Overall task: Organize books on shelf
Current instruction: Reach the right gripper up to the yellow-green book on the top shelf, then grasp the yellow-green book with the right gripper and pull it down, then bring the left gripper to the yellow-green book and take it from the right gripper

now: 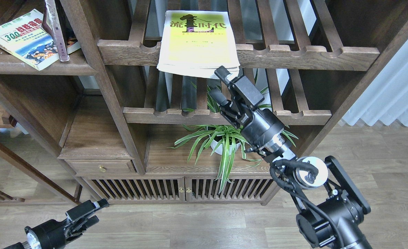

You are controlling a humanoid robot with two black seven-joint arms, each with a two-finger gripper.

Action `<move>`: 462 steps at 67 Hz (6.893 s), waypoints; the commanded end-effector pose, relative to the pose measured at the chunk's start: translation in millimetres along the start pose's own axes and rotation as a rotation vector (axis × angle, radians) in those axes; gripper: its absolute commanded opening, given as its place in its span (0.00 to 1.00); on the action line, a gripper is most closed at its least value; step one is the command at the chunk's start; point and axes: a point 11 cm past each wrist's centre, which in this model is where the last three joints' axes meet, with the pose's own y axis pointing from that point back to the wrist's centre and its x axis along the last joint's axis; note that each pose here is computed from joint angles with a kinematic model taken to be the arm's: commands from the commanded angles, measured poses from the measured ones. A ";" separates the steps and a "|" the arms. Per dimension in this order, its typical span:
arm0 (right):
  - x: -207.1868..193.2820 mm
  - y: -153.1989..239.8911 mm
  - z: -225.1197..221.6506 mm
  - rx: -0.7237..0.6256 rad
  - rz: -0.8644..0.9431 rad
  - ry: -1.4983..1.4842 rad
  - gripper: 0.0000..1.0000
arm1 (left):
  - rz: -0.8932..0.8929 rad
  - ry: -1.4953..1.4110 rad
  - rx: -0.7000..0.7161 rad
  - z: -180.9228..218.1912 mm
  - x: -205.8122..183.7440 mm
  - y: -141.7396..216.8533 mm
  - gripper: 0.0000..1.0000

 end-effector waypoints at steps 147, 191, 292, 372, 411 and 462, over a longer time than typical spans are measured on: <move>4.4 72.2 5.3 0.017 -0.254 0.019 0.00 | -0.128 0.162 -0.079 -10.5 -19.3 -41.9 0.99; 66.0 144.6 73.1 0.035 -0.004 -0.198 0.00 | -0.213 0.211 -0.047 -33.2 -43.7 -78.1 0.98; 111.4 135.2 96.6 -0.090 0.114 -0.217 0.00 | -0.630 0.309 -0.052 -68.2 -189.2 -122.4 0.91; 108.6 127.0 98.4 -0.109 0.095 -0.220 0.00 | -0.547 0.316 -0.116 -75.9 -147.9 -104.3 0.99; 101.3 122.4 105.0 -0.133 0.071 -0.221 0.00 | -0.625 0.334 -0.089 -80.6 -187.0 -138.4 0.92; 108.1 125.5 108.0 -0.151 0.099 -0.206 0.73 | -0.595 0.226 -0.073 -48.2 -178.9 -126.7 0.00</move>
